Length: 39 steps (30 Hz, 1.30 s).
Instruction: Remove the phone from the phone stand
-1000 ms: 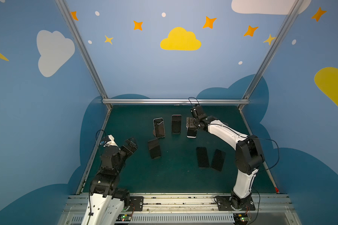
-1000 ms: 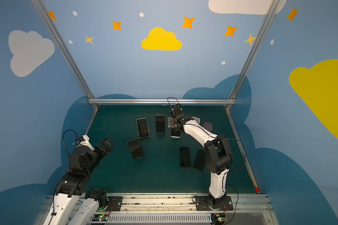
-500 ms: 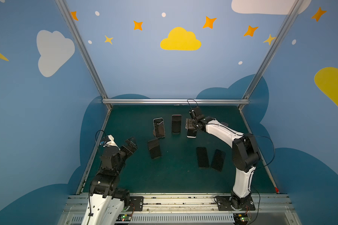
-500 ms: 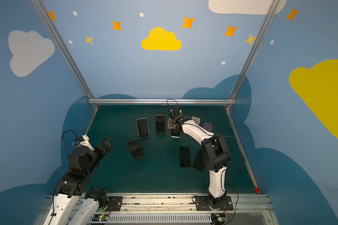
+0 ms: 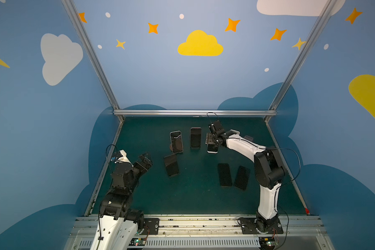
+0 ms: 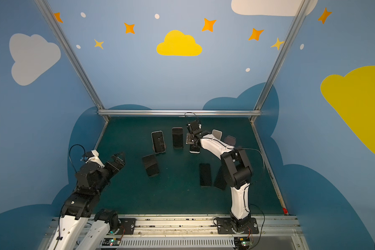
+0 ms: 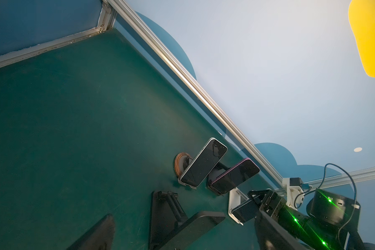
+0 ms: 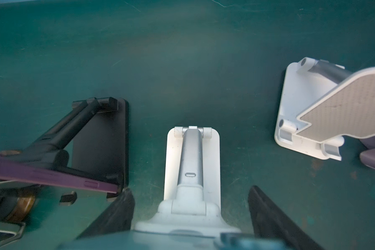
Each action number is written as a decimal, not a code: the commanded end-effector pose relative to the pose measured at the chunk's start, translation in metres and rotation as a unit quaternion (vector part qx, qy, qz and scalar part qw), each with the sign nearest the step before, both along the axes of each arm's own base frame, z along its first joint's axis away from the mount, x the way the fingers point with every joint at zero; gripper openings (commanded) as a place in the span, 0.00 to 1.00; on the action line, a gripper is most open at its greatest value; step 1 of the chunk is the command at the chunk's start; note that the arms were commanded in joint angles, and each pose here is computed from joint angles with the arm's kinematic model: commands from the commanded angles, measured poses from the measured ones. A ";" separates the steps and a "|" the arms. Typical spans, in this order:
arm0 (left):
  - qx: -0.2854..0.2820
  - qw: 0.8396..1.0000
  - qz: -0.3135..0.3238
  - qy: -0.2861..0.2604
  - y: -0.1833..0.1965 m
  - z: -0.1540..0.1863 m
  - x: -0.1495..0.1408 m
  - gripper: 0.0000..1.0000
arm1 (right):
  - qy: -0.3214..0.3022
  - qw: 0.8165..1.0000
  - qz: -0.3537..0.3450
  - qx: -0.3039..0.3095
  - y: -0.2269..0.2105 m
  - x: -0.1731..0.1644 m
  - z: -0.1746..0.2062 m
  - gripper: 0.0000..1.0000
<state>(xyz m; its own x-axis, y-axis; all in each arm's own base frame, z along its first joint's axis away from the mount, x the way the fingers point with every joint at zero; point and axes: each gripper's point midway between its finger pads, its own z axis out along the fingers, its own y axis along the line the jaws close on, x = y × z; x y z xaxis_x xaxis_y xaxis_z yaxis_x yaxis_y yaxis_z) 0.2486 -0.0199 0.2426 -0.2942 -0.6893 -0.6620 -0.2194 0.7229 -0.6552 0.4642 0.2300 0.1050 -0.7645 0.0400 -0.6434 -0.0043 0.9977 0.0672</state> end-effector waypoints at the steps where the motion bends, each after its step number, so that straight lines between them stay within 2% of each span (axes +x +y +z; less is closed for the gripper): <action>1: 0.006 1.000 -0.004 0.000 -0.001 -0.001 0.000 1.00 | 0.002 1.000 -0.012 -0.002 -0.004 0.001 -0.009 0.80; 12: 0.007 1.000 -0.004 0.000 -0.001 -0.001 0.000 1.00 | -0.011 1.000 -0.010 -0.001 -0.007 -0.003 0.000 0.73; 39: 0.008 1.000 -0.002 -0.002 0.000 0.001 -0.002 1.00 | -0.019 0.999 0.019 0.020 0.001 -0.020 0.045 0.72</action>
<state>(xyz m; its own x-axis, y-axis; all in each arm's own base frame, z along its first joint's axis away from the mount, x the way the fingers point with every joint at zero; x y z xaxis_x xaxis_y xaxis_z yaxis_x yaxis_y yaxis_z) 0.2485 -0.0198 0.2426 -0.2940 -0.6891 -0.6623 -0.2196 0.7231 -0.6549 0.4478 0.2278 0.1251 -0.7593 0.0340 -0.6498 -0.0296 0.9958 0.0868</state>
